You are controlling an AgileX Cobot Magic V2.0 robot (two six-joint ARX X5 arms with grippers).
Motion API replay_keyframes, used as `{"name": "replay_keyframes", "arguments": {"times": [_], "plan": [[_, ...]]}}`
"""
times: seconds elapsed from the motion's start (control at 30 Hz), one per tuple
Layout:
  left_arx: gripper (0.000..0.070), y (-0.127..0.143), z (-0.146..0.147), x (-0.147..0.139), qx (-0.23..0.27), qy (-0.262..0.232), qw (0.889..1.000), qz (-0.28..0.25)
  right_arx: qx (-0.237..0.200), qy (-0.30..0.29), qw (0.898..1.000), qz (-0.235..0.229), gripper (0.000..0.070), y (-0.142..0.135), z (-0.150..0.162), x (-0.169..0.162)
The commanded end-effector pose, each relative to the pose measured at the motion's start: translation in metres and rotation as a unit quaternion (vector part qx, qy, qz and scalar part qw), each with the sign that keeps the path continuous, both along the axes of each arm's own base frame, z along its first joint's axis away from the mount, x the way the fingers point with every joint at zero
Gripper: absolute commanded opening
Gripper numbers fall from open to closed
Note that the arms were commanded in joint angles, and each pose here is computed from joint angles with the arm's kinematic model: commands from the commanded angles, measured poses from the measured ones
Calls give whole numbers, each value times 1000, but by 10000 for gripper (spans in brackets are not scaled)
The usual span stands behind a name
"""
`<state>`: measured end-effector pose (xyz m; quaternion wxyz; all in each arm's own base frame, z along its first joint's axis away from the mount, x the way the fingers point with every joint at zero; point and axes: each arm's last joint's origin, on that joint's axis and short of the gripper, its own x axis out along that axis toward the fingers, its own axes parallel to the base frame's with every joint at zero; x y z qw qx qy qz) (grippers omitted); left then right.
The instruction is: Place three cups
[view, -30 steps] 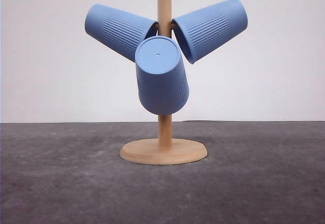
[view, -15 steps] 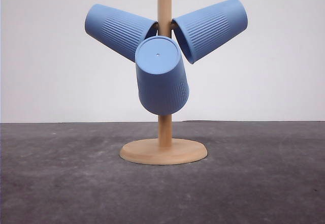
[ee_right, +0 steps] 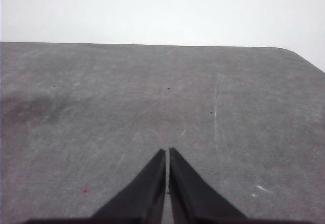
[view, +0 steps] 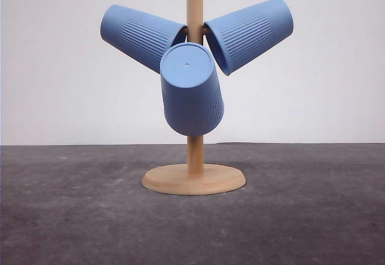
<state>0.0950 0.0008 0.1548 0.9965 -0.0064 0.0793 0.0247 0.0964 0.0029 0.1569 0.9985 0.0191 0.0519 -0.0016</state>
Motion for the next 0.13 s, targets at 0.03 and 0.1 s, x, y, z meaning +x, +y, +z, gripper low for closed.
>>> {"name": "replay_keyframes", "arguments": {"times": [0.03, 0.1], "plan": [[0, 0, -5, 1, 4, 9, 1000, 2, 7, -5, 1000, -1, 6, 0, 1, 0], [0, 0, -5, 1, 4, 9, 1000, 2, 7, -5, 1000, -1, 6, 0, 1, 0]]}}
